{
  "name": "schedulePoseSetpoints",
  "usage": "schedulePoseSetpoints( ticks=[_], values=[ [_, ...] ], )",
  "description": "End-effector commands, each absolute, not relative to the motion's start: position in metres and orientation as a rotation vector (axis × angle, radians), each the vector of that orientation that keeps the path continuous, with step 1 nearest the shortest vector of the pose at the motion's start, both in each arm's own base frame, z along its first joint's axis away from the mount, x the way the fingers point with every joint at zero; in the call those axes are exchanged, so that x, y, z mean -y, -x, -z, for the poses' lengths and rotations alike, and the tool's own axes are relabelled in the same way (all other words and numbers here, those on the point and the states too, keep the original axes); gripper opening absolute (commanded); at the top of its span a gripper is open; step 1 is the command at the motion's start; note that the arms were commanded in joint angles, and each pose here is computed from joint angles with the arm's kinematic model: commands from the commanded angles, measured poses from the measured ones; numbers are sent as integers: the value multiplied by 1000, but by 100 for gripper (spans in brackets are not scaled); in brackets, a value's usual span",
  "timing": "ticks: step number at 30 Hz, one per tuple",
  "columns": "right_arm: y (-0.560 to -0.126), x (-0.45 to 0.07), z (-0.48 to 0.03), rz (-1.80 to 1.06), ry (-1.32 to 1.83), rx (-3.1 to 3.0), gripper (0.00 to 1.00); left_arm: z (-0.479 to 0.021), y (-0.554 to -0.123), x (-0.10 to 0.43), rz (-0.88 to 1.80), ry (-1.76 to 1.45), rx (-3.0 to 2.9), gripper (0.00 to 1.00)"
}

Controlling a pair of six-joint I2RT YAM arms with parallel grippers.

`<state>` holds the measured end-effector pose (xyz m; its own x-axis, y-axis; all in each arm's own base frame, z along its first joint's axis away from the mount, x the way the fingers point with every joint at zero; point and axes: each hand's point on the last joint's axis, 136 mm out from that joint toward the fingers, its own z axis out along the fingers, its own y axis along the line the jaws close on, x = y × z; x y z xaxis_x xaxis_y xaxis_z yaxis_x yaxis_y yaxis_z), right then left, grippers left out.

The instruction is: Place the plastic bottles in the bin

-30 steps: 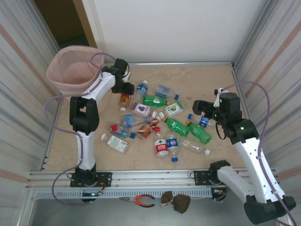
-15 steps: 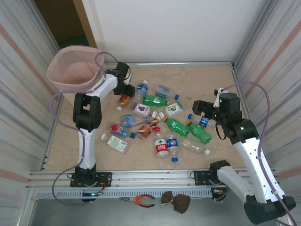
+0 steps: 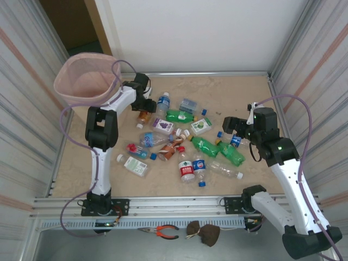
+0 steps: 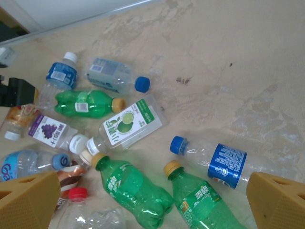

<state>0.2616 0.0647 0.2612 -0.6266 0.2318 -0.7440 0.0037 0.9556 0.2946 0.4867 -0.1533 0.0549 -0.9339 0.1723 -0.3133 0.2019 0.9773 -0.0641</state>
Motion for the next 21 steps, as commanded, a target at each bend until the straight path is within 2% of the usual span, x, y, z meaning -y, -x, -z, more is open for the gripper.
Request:
schedulePoseSetpoints(
  ticks=[1, 13, 21],
  values=[
    [-260, -68, -268, -370, -175, -2218, 99, -35, -477, 148, 139, -254, -2884, 71],
    [-259, -69, -267, -377, -177, -2218, 99, -48, -478, 146, 128, -254, -2857, 63],
    [-257, -67, -271, -369, -183, -2208, 99, -86, -480, 147, 132, -259, -2793, 62]
  ],
)
